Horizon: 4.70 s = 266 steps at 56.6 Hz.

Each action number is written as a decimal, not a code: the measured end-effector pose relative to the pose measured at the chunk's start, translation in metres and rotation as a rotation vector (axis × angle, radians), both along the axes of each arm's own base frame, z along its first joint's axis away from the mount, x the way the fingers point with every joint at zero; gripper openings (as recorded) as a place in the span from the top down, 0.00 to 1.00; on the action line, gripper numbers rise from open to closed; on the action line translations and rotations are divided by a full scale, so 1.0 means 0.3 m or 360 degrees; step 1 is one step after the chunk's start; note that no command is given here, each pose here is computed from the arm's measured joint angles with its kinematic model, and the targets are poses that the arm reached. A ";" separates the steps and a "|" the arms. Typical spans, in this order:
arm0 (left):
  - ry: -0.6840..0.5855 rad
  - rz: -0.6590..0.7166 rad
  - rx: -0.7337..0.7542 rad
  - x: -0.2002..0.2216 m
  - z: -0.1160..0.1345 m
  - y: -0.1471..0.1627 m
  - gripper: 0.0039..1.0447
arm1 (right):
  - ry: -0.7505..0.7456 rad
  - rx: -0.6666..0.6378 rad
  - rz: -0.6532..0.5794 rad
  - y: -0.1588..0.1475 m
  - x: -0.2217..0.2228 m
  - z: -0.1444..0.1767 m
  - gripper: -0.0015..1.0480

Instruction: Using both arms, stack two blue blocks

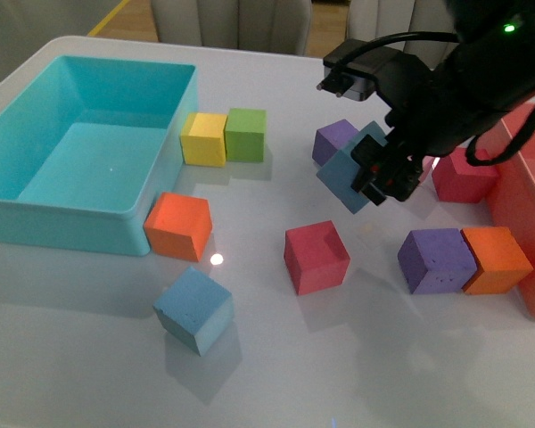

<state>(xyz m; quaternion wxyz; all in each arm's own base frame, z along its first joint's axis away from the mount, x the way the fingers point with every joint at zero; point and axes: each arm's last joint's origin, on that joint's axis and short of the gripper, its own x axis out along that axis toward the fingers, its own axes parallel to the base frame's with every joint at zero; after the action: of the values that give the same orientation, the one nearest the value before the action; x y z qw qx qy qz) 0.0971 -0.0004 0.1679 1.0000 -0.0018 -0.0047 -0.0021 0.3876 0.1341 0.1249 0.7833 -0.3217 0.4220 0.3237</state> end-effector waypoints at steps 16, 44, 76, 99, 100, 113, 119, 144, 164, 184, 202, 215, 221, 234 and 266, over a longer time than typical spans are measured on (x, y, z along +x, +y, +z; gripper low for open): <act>0.0000 0.0000 0.0000 0.000 0.000 0.000 0.08 | 0.0039 -0.0039 -0.0092 0.093 0.133 -0.074 0.54; 0.0000 0.0000 0.0000 0.000 0.000 0.000 0.08 | 0.0147 -0.0124 -0.0179 0.139 0.236 -0.244 0.52; 0.0000 0.0000 0.0000 0.000 0.000 0.000 0.08 | 0.0150 -0.0144 -0.0179 0.165 0.265 -0.290 0.08; 0.0000 0.0000 0.0000 0.000 0.000 0.000 0.08 | -0.0062 0.0088 -0.0194 0.140 0.244 -0.112 0.09; 0.0000 0.0000 0.0000 0.000 0.000 0.000 0.08 | -0.0091 0.0111 -0.0200 0.135 0.239 -0.091 0.09; 0.0000 0.0000 0.0000 0.000 0.000 0.000 0.08 | -0.0519 0.0487 -0.0332 0.060 0.095 0.129 0.09; 0.0000 0.0000 0.0000 0.000 0.000 0.000 0.08 | -0.0782 0.0578 -0.0493 0.020 0.002 0.188 0.09; 0.0000 0.0000 0.0000 0.000 0.000 0.000 0.08 | -0.1427 0.1070 -0.1101 -0.308 -0.484 0.157 0.86; 0.0000 0.0000 0.0000 0.000 0.000 0.000 0.08 | -0.1430 0.1077 -0.1108 -0.386 -0.650 0.120 0.98; 0.0000 0.0000 0.0000 0.000 0.000 0.000 0.08 | -0.1432 0.1078 -0.1115 -0.445 -0.761 0.123 0.98; 0.0000 0.0000 0.0000 0.000 0.000 0.000 0.08 | -0.1452 0.1090 -0.1102 -0.446 -0.830 0.139 0.98; 0.0000 0.0000 0.0000 0.000 0.000 0.000 0.08 | -0.1467 0.1097 -0.1097 -0.446 -0.862 0.151 0.98; 0.0000 0.0000 0.0000 0.000 0.000 0.000 0.08 | -0.1473 0.1100 -0.1095 -0.446 -0.875 0.154 0.98; 0.0000 0.0000 0.0000 0.000 0.000 0.000 0.08 | -0.1477 0.1102 -0.1094 -0.446 -0.899 0.156 0.98; 0.0000 0.0000 0.0000 0.000 0.000 0.000 0.08 | -0.1430 0.1080 -0.1109 -0.446 -0.958 0.139 0.98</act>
<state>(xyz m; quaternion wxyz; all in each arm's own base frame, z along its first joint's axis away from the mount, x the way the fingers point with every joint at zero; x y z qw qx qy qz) 0.0971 -0.0004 0.1679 1.0000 -0.0018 -0.0047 -0.0021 0.1002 0.0003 0.1667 1.0000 -0.0055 0.0081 0.0006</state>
